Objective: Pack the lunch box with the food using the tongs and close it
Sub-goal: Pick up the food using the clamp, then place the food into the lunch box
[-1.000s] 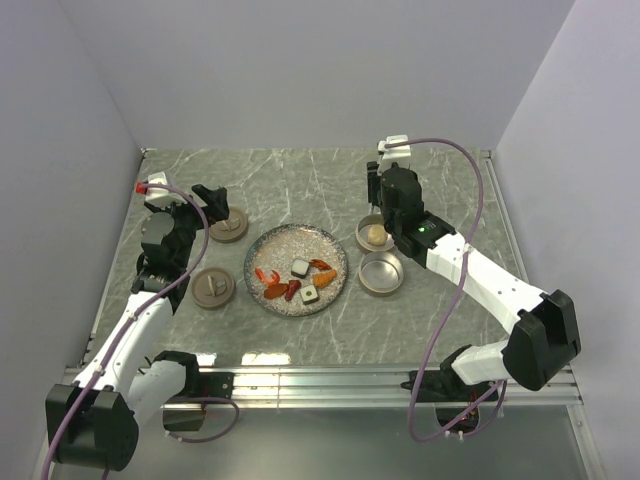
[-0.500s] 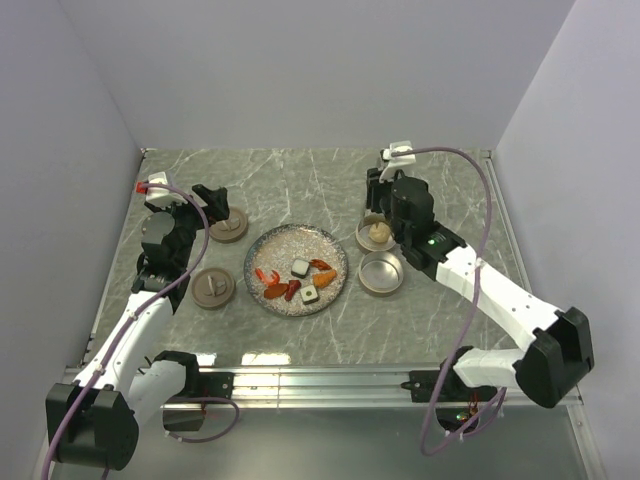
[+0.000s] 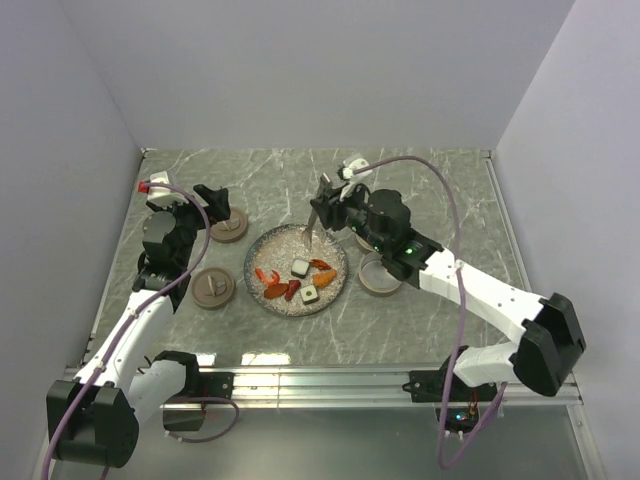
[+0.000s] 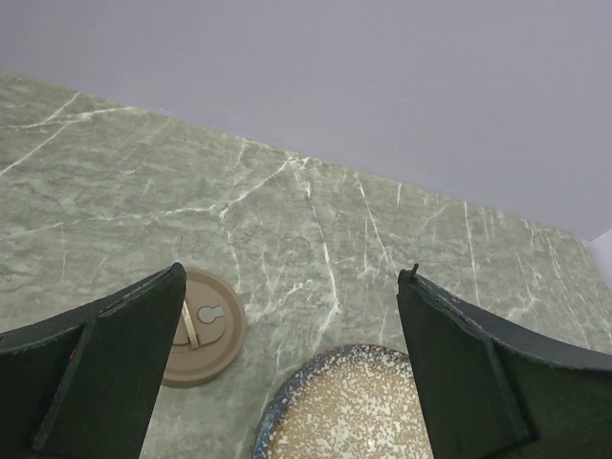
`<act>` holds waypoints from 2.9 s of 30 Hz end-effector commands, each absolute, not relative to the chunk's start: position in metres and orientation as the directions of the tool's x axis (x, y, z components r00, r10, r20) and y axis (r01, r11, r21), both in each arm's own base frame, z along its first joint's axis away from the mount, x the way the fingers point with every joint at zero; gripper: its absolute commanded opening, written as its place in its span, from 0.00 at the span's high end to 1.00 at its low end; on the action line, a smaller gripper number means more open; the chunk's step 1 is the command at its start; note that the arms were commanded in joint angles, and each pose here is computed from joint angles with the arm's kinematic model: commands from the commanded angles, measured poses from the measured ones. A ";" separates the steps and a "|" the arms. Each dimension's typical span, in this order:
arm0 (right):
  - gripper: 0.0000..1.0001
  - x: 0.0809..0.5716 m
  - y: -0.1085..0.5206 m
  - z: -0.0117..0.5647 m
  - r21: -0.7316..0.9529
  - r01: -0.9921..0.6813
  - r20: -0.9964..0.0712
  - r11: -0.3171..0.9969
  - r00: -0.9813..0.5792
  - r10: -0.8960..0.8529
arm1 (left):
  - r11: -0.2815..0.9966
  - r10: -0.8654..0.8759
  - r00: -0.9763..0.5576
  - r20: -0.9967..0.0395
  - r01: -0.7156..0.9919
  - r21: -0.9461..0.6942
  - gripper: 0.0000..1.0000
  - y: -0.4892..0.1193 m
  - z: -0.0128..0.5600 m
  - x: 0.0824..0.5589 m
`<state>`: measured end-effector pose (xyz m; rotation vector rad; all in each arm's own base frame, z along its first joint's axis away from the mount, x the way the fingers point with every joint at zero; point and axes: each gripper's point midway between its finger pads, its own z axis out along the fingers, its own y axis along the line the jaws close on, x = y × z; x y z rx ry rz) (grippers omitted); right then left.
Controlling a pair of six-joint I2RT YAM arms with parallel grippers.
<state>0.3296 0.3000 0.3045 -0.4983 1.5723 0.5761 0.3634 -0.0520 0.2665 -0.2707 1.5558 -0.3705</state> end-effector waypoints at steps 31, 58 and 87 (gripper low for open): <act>0.48 0.320 0.365 0.239 0.084 -0.771 -0.980 0.631 -0.177 -0.086 | 0.909 -0.408 0.020 -0.913 0.102 -0.404 0.01 -0.056 0.284 0.365; 0.80 0.342 0.217 0.339 -0.023 -0.366 -1.000 0.930 0.015 -0.019 | 0.907 -0.412 0.025 -0.911 0.112 -0.407 0.00 -0.057 0.286 0.363; 0.64 0.404 0.171 0.281 -0.012 -0.211 -0.992 0.977 -0.118 -0.038 | 0.907 -0.410 0.018 -0.912 0.110 -0.405 0.01 -0.057 0.285 0.365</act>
